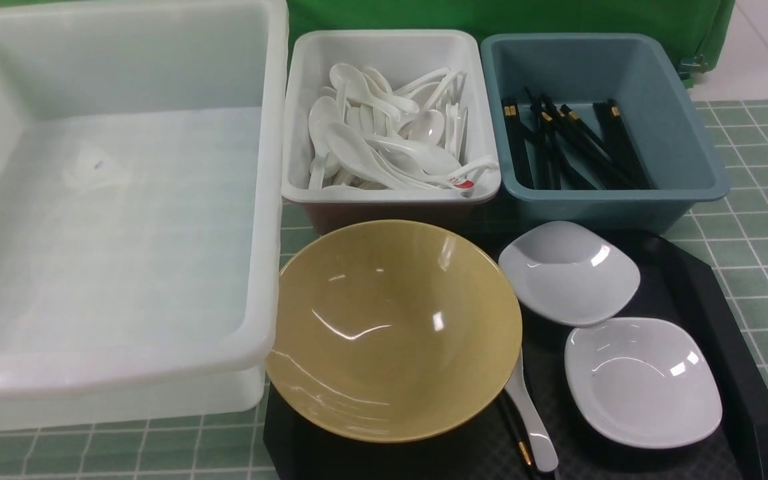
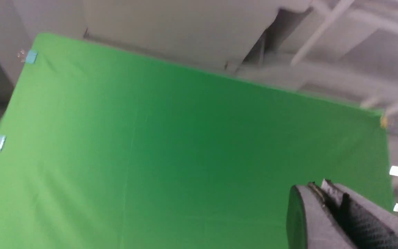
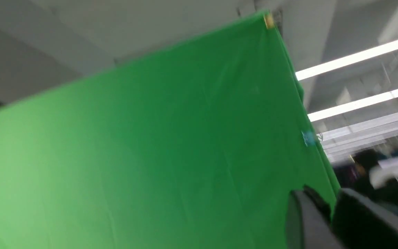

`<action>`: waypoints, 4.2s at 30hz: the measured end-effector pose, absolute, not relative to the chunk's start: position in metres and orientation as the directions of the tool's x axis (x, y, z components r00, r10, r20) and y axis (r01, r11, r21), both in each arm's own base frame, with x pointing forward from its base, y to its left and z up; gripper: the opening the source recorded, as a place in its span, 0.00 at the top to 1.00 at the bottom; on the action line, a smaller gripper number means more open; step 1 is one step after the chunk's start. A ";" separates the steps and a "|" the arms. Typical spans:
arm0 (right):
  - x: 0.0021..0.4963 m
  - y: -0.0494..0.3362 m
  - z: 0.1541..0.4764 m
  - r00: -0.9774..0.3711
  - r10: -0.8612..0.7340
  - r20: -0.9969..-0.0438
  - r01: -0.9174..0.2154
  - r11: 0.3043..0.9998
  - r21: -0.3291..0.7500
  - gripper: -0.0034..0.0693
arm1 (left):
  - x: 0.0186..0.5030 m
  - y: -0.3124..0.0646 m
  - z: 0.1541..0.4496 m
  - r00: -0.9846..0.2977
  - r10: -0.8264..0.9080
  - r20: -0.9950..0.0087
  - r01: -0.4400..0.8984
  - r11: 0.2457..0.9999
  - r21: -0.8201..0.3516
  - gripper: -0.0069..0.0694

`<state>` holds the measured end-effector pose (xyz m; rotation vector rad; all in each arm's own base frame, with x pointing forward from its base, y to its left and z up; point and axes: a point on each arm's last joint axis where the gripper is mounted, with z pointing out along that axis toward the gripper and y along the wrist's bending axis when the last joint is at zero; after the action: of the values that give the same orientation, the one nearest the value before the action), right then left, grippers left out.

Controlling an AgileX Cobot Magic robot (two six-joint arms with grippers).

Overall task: On blue table put chopsticks spoon bowls plates into blue grey white boxes.
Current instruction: 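Grasp the large bowl on the tray by its rim, then place the tan bowl onto the bowl stack in the left bin with the left gripper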

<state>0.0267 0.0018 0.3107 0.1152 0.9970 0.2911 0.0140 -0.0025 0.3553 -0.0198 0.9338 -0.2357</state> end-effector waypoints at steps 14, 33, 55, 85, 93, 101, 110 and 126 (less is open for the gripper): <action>0.093 0.012 0.292 -0.460 -0.007 -0.888 -0.114 0.992 0.051 0.90 | 0.143 -0.042 0.356 -0.336 -0.118 -0.934 0.219 0.955 -0.199 0.90; 0.146 0.042 0.242 -0.750 -0.224 -0.623 -0.381 0.915 0.130 0.90 | 0.260 -0.258 0.276 -0.636 0.654 -0.410 0.724 0.689 -0.025 0.90; 0.146 0.044 0.243 -0.750 -0.207 -0.628 -0.382 0.911 0.156 0.90 | 0.271 -0.324 0.253 -0.677 0.601 -0.425 0.733 0.500 -0.461 0.88; 0.146 0.044 0.243 -0.737 -0.233 -0.635 -0.404 0.905 0.136 0.89 | 0.337 -0.268 0.221 -0.762 0.604 -0.234 0.574 0.797 0.187 0.31; 0.147 0.045 0.243 -0.737 -0.220 -0.639 -0.400 0.904 0.150 0.89 | 0.332 -0.262 0.256 -0.765 0.566 -0.307 0.541 0.824 0.169 0.31; 0.147 0.046 0.244 -0.737 -0.212 -0.642 -0.399 0.903 0.160 0.88 | 0.341 -0.262 0.221 -0.813 0.547 -0.200 0.535 0.837 0.115 0.31; 0.147 0.047 0.244 -0.739 -0.201 -0.643 -0.395 0.902 0.172 0.88 | 0.340 -0.268 0.207 -0.793 0.590 -0.153 0.588 0.807 0.065 0.61; 0.146 0.047 0.244 -0.742 -0.200 -0.640 -0.395 0.901 0.177 0.85 | 0.266 -0.189 0.428 -0.555 0.425 -0.715 0.578 0.815 0.037 0.90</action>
<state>0.1464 0.0468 0.2441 -0.4247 2.4188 0.4001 0.2664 -0.1889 0.4281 0.7329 2.2426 -0.2600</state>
